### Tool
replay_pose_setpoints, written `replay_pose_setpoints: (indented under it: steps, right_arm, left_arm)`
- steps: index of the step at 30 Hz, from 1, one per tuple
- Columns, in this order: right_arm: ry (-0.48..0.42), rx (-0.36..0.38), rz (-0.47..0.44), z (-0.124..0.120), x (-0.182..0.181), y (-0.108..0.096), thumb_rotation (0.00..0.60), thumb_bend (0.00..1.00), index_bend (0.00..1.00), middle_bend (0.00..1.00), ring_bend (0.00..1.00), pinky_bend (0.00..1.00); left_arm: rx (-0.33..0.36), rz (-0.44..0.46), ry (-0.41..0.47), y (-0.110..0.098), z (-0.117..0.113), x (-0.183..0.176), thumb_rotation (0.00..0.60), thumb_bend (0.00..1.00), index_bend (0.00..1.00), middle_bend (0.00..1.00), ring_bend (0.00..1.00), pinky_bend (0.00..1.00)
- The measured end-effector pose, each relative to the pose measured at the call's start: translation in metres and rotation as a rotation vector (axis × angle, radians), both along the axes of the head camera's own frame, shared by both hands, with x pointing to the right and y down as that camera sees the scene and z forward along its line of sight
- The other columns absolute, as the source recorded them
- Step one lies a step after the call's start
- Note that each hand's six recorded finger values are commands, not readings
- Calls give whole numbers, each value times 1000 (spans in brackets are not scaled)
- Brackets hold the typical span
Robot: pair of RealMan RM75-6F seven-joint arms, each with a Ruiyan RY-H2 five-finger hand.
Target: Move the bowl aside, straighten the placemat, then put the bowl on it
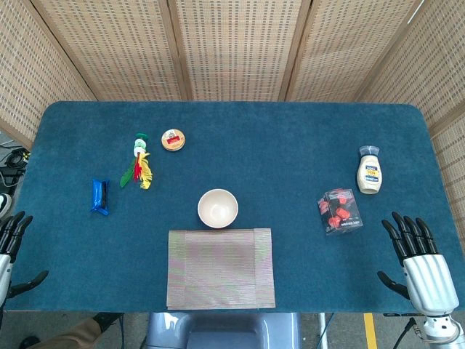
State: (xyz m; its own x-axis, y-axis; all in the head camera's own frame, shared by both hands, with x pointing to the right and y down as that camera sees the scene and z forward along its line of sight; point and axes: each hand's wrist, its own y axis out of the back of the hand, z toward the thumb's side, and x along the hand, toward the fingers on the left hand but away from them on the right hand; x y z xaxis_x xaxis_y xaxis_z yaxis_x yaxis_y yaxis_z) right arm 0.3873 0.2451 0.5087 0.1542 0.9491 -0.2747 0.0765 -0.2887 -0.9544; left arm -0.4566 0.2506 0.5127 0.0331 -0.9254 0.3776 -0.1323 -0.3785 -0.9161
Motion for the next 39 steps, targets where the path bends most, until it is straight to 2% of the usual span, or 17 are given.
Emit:
replay_pose_setpoints:
  steps: [8,11,14,21,24,28,30,34,39]
  right_arm:
    - [2,-3,6,0,2,0,600,0,82,0,0,0]
    - [1,5,11,-2,4,-1,600,0,84,0,0,0]
    - [0,16,18,-4,5,-3,600,0,86,0,0,0]
    - [14,20,39,-2,10,-8,600,0,88,0,0,0]
    - [24,18,49,1,12,-11,600,0,90,0,0,0]
    - [38,14,68,4,16,-15,600,0,91,0,0,0]
    - [45,11,77,6,18,-16,600,0,92,0,0,0]
    - [59,7,97,9,23,-19,600,0,92,0,0,0]
    - [73,0,114,13,28,-22,600,0,93,0,0,0]
  left_arm:
    - [0,9,-5,0,4,1,600,0,0,0,0,0]
    - [-1,38,7,-4,11,5,600,0,0,0,0,0]
    - [6,91,42,-16,22,17,600,0,0,0,0,0]
    - [-4,329,133,-63,53,84,600,0,2,0,0,0]
    - [-13,441,144,-81,66,121,600,21,64,0,0,0]
    - [-31,584,160,-100,86,177,600,153,170,0,0,0]
    - [-44,646,167,-105,98,206,600,176,214,0,0,0]
    - [-74,719,156,-111,123,246,600,193,248,0,0,0]
    - [-107,758,104,-117,150,272,600,202,266,0,0,0]
